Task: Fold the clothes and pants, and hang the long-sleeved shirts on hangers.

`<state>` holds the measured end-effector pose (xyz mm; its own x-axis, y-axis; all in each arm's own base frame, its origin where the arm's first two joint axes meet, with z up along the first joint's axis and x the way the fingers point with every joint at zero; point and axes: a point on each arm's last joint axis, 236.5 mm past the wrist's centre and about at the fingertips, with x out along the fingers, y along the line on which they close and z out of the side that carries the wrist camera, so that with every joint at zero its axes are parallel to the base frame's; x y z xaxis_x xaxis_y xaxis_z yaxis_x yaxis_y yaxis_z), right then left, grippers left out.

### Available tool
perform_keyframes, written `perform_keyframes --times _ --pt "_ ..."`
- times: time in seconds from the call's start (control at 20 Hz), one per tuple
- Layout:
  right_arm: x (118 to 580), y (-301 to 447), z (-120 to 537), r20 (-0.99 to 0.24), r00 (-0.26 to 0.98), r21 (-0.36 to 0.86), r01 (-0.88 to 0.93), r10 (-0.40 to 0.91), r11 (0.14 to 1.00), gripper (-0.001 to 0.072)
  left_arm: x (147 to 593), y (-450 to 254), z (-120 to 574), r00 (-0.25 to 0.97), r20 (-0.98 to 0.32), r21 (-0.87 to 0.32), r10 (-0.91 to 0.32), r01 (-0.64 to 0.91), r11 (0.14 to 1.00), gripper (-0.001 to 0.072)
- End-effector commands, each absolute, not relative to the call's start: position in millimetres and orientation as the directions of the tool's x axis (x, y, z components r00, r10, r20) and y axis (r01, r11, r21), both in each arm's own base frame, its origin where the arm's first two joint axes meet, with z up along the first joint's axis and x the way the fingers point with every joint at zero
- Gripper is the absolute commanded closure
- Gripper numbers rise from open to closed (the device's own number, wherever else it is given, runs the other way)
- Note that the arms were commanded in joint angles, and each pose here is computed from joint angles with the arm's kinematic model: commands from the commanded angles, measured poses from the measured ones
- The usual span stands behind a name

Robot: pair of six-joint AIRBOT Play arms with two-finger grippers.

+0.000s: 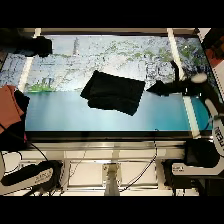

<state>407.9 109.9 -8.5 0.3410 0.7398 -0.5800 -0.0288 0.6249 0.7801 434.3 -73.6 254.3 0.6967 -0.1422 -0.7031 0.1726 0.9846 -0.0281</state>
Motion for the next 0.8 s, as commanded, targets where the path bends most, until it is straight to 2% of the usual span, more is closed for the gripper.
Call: perform_keyframes --times 0.0,0.1,0.25,0.5,0.55,0.6,0.65,0.7,0.75 --pt "396 98 -57 -0.527 0.494 0.849 0.270 0.691 0.454 0.0017 426 -65 254 0.686 -0.719 -0.001 -0.109 0.156 0.988 0.0393" --pt "386 120 -70 -0.528 0.404 0.848 0.301 0.747 0.437 0.0026 426 -65 254 0.686 -0.719 -0.001 -0.109 0.156 0.988 0.0272" --pt "392 147 -73 -0.494 0.315 0.866 0.268 0.811 0.423 0.0026 426 -65 254 0.686 -0.719 -0.001 -0.109 0.156 0.988 0.0272" --pt "420 172 -82 -0.500 0.269 0.860 0.271 0.824 0.433 0.0033 428 -65 253 0.686 -0.719 -0.001 -0.109 0.156 0.988 0.0274" --pt "423 175 -86 -0.512 0.267 0.853 0.270 0.816 0.446 0.0112 428 -65 252 0.684 -0.721 -0.001 -0.109 0.156 0.988 0.0274" --pt "425 176 -87 -0.520 0.274 0.849 0.267 0.809 0.456 0.0281 428 -65 252 0.683 -0.722 -0.001 -0.109 0.156 0.988 0.0274" --pt "427 175 -88 -0.523 0.282 0.848 0.269 0.804 0.457 0.0520 428 -65 251 0.683 -0.723 -0.001 -0.108 0.156 0.988 0.0274" --pt "428 173 -88 -0.522 0.286 0.848 0.282 0.804 0.450 0.0683 428 -65 251 0.683 -0.723 -0.001 -0.109 0.156 0.988 0.0274" --pt "429 169 -85 -0.516 0.291 0.849 0.299 0.806 0.436 0.0687 428 -65 251 0.683 -0.723 -0.002 -0.109 0.156 0.988 0.0274"
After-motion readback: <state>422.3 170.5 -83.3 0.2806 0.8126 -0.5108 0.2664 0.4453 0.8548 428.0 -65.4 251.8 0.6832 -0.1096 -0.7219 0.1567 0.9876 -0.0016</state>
